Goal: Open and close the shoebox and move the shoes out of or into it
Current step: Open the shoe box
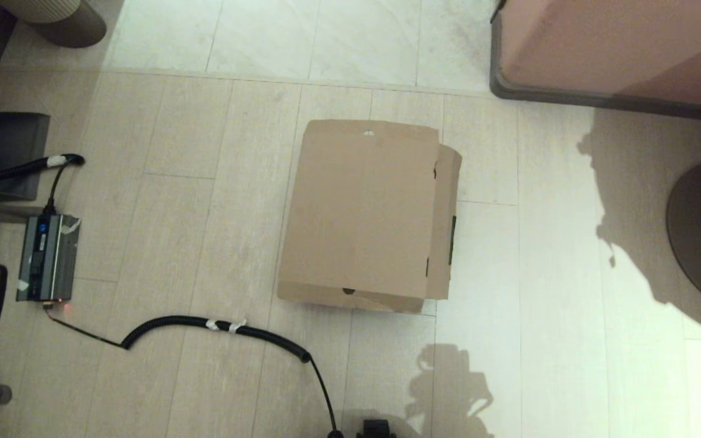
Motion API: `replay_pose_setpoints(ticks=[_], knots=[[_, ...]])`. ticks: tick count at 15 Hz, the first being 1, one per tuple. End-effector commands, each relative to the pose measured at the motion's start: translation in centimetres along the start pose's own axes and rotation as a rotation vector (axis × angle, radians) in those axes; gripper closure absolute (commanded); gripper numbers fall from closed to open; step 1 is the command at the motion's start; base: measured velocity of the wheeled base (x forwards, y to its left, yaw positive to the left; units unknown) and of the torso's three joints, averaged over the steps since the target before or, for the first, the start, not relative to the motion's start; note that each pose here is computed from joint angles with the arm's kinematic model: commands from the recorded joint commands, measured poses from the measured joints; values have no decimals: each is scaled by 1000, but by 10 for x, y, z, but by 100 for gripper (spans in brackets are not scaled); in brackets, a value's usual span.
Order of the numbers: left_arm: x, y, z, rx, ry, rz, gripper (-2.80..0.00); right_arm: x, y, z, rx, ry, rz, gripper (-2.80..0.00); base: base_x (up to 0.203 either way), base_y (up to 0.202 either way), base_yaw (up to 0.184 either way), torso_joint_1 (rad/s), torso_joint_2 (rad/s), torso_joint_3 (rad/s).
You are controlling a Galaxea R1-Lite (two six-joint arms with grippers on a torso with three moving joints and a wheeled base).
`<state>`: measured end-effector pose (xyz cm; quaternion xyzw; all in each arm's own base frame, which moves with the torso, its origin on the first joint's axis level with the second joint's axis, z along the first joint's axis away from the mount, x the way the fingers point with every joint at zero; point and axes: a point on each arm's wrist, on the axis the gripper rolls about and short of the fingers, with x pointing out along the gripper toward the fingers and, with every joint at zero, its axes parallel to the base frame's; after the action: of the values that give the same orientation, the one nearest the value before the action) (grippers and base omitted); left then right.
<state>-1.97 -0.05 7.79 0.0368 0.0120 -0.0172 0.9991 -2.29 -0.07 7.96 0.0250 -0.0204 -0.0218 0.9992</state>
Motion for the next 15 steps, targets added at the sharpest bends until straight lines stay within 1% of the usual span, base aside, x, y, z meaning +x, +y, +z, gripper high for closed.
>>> replay_pose_setpoints(ticks=[1, 4, 5, 6, 7, 8, 9, 10, 11, 12, 13, 15], knots=[[-2, 0, -3, -4, -31, 5, 0, 1, 0, -4, -2, 15, -1, 0, 0, 0, 0, 0, 0, 0], [-2, 0, -3, -4, -31, 6, 0, 0, 0, -1, -9, 30, 11, 0, 0, 0, 0, 0, 0, 0], [-2, 0, -3, -4, -34, 7, 0, -1, 1, 10, -4, 21, 33, 0, 0, 0, 0, 0, 0, 0], [-2, 0, -3, -4, -31, 7, 0, 1, 3, 29, 17, 27, 60, 0, 0, 0, 0, 0, 0, 0], [-2, 0, -3, -2, -31, 7, 0, 7, 5, 52, 59, 43, 80, 0, 0, 0, 0, 0, 0, 0], [-2, 0, -3, -1, -29, 8, 0, 18, 7, 79, 123, 74, 98, 0, 0, 0, 0, 0, 0, 0], [-2, 0, -3, -1, -29, 8, 0, 41, 10, 106, 209, 138, 113, 0, 0, 0, 0, 0, 0, 0], [-2, 0, -3, -1, -31, 7, 0, 73, 13, 126, 297, 223, 124, 0, 0, 0, 0, 0, 0, 0], [-2, 0, -3, -3, -34, 8, 0, 107, 15, 136, 370, 299, 131, 0, 0, 0, 0, 0, 0, 0], [-2, 0, -3, -13, -34, 7, 0, 145, 17, 137, 432, 371, 135, 0, 0, 0, 0, 0, 0, 0], [-2, 0, -3, -17, -34, 8, 0, 186, 20, 129, 487, 438, 138, 0, 0, 0, 0, 0, 0, 0], [-2, 0, -3, -39, -34, 17, 0, 257, 26, 99, 567, 510, 150, 0, 0, 0, 0, 0, 0, 0]])
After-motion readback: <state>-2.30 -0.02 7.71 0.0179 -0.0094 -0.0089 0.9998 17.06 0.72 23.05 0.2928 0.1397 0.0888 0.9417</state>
